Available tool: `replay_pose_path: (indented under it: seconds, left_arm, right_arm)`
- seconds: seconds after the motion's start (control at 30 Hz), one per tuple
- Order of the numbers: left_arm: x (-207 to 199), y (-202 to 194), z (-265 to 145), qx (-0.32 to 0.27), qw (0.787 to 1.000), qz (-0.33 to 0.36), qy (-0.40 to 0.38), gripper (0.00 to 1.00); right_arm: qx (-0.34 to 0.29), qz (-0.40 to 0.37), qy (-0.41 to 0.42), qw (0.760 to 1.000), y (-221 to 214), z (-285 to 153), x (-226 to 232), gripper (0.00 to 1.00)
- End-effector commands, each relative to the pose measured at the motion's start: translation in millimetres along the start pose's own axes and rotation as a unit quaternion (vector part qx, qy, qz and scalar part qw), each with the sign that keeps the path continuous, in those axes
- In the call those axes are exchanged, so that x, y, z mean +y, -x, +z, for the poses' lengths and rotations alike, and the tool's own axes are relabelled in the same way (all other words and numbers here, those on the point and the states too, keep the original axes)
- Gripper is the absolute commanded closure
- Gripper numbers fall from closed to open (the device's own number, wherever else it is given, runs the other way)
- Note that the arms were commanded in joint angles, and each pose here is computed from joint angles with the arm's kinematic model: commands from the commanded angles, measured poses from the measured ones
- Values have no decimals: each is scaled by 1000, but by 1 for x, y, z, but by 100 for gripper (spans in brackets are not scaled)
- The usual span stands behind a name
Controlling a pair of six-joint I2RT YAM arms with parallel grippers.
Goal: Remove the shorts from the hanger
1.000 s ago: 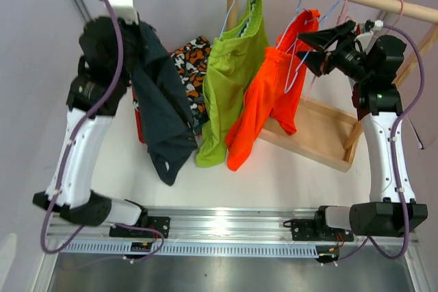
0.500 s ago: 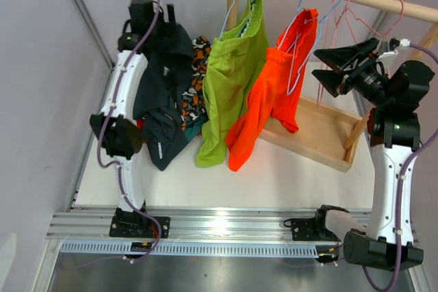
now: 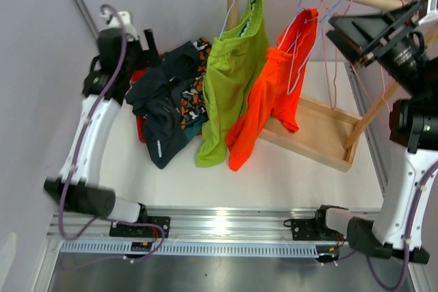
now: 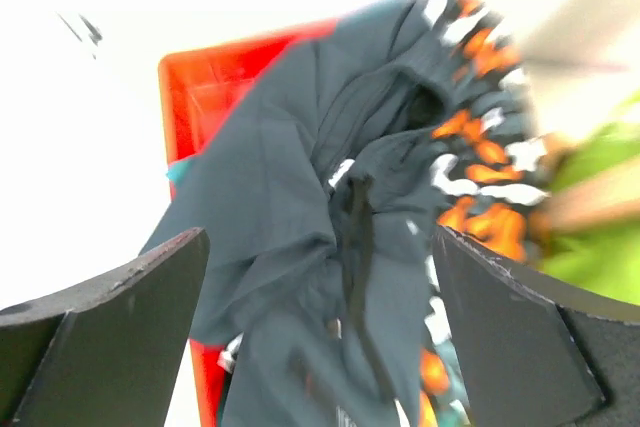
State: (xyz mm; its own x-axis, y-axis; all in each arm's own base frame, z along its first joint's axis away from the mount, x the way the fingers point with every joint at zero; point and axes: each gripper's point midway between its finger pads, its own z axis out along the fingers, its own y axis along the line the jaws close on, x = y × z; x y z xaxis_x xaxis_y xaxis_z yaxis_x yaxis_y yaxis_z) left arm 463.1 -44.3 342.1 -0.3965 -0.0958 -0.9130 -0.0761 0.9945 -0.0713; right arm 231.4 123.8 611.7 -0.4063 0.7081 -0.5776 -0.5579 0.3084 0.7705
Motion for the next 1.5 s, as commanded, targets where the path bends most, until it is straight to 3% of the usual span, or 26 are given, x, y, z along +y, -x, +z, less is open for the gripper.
replay_pose_path:
  seconds: [0.0, 0.1, 0.3, 0.57, 0.77, 1.2, 1.47]
  left_arm:
    - [8, 24, -76, -92, 995, -30, -18, 1]
    - [13, 12, -119, -119, 992, -39, -35, 1]
    - [14, -37, -155, -131, 988, -39, -74, 1]
    - [13, -67, -152, -133, 986, -43, -88, 1]
    - [8, -80, -140, -114, 988, -44, -95, 1]
    - [4, -86, -137, -110, 987, -43, -107, 1]
    - [5, -88, -136, -107, 988, -42, -107, 1]
  right_arm:
    - [-1, -13, 27, 1000, 19, 25, 13, 7]
    - [12, 0, 39, 999, 24, 55, 7, 8]
    - [49, 35, 14, 998, 6, 117, -49, 12]
    - [30, -4, -109, 994, -10, 125, -134, 15]
    - [19, -36, -173, 984, -15, 119, -163, 17]
    - [-5, -88, -226, 970, -17, 102, -172, 17]
    - [-38, -108, -176, 978, -2, 97, -131, 17]
